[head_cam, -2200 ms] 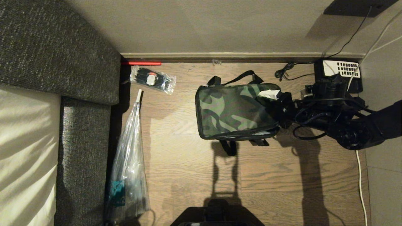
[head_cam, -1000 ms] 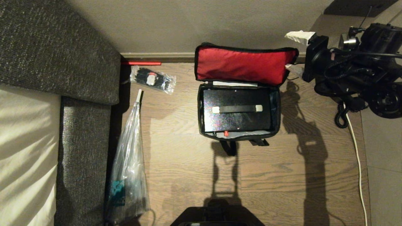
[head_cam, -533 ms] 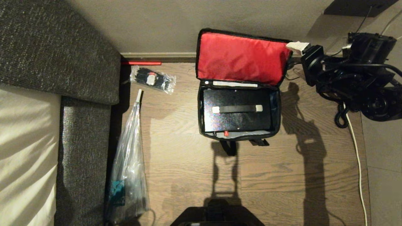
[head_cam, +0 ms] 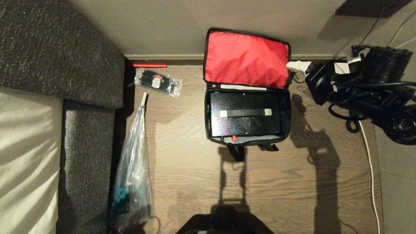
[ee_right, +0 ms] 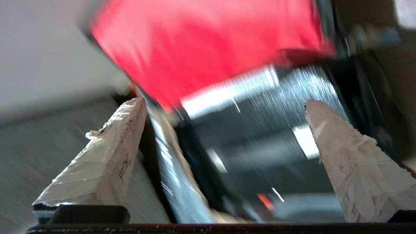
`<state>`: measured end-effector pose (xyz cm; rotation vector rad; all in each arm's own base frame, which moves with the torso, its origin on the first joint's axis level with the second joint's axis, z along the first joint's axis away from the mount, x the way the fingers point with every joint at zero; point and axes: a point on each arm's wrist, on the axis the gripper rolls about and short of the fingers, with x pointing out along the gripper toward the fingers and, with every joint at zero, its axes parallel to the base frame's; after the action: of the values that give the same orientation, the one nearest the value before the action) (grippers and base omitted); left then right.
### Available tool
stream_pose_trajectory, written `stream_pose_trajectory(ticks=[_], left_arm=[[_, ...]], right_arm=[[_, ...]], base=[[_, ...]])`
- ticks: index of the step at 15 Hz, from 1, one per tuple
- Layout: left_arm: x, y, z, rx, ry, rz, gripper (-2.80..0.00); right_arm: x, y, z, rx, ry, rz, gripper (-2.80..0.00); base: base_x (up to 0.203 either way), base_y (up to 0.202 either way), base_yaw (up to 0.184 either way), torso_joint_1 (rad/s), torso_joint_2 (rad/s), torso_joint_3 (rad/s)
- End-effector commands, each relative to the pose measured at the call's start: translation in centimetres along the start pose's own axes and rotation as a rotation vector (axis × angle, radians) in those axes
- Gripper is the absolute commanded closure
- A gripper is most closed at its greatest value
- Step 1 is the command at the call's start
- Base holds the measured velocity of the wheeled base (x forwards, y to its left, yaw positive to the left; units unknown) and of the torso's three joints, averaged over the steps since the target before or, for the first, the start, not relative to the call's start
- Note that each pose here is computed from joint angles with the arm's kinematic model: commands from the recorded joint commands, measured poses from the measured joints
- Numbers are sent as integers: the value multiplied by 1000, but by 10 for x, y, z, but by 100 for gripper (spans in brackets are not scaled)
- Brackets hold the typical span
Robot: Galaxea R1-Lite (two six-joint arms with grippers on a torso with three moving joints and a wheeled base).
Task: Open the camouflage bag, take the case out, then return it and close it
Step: Grip the handle
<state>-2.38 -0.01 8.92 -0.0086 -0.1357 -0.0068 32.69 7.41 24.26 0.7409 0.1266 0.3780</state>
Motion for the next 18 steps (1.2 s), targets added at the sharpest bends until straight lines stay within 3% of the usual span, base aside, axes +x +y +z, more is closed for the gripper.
stream_pose_trajectory(ticks=[1,3,8,15,16,18], left_arm=[[2,0,-11,-1,39,-1,0],[2,0,-11,-1,39,-1,0],[2,0,-11,-1,41,-1,0],[2,0,-11,-1,40,-1,0],[2,0,-11,-1,39,-1,0],[2,0,-11,-1,39,0,0]], right_arm=[[-9,0,-19,-78,65,-12,-280],[-17,10,-41,-131,133,-1,-280],[-50,27,-79,-180,181,-69,-280],[-130,29,-71,-221,145,-73,-280],[-143,28,-70,-227,131,-72,0],[-173,22,-72,-265,146,-109,0]], base=[[0,0,0,0,0,0],[0,0,0,0,0,0],[0,0,0,0,0,0],[0,0,0,0,0,0],[0,0,0,0,0,0],[0,0,0,0,0,0]])
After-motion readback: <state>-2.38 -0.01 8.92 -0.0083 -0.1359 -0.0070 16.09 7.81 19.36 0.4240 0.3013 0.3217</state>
